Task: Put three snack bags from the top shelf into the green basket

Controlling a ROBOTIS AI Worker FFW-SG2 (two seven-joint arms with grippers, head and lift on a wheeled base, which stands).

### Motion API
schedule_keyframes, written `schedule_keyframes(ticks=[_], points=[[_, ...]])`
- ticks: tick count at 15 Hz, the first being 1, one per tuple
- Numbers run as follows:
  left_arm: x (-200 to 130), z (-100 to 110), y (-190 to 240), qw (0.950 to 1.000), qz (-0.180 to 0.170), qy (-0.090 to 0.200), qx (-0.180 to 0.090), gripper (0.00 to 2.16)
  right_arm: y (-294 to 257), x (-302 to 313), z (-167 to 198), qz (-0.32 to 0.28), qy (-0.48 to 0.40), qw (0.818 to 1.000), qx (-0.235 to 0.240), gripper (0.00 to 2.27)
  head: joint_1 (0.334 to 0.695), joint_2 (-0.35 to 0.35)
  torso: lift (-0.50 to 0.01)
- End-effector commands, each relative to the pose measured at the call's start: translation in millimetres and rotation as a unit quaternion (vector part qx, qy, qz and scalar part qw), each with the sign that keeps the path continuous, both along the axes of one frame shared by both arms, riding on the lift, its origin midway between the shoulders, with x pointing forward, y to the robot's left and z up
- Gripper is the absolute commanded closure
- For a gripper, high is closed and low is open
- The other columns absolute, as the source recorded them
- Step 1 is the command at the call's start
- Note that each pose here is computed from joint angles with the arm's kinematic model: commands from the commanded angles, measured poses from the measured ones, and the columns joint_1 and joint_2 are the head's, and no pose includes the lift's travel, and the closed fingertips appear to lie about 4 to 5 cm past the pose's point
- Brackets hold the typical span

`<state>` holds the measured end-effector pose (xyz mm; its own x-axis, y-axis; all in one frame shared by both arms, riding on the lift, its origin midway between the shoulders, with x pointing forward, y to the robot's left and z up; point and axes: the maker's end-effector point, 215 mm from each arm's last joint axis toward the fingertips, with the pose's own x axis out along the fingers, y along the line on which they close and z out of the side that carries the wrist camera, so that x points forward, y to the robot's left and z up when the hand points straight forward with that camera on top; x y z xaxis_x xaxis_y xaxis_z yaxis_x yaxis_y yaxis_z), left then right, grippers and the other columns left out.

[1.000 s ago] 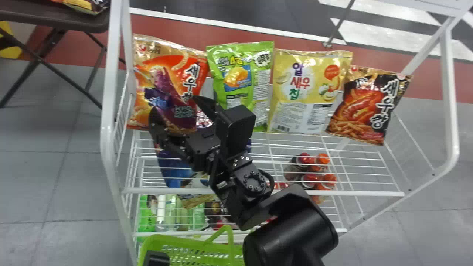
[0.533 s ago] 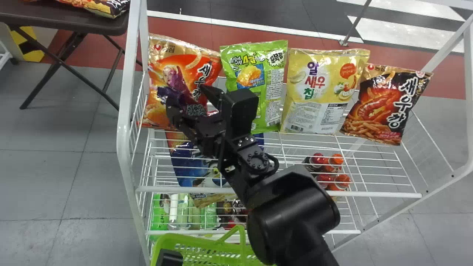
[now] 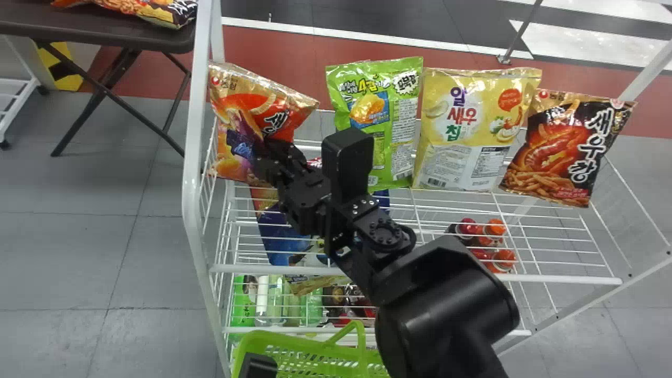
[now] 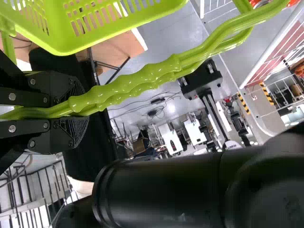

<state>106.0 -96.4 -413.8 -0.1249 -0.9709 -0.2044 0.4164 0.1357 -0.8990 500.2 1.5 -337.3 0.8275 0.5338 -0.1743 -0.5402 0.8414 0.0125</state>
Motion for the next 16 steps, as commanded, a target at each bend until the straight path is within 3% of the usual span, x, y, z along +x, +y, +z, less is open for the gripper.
schedule_keyframes(ticks=[1,6,11,14,16], points=[[0,0,0,1.0,0.0,0.001,0.0,2.14,-6,-11,8,0.005,-0.004,1.0,-0.008,2.23,0.695,-0.182,-0.048],[0,0,2,1.0,0.0,0.002,-0.003,2.14,-53,-42,23,-0.011,0.014,0.999,-0.041,2.23,0.695,-0.223,-0.048],[1,-1,3,0.9999,0.003,0.009,-0.008,2.14,-140,-88,43,-0.043,0.088,0.994,-0.046,2.23,0.695,-0.35,-0.048],[4,3,5,0.9998,0.008,0.012,-0.016,2.14,-188,-126,51,-0.056,0.149,0.986,-0.056,2.23,0.695,-0.35,-0.048],[13,5,10,0.9996,0.02,0.008,-0.019,2.14,-225,-159,44,-0.081,0.197,0.973,-0.089,2.24,0.695,-0.35,-0.048]])
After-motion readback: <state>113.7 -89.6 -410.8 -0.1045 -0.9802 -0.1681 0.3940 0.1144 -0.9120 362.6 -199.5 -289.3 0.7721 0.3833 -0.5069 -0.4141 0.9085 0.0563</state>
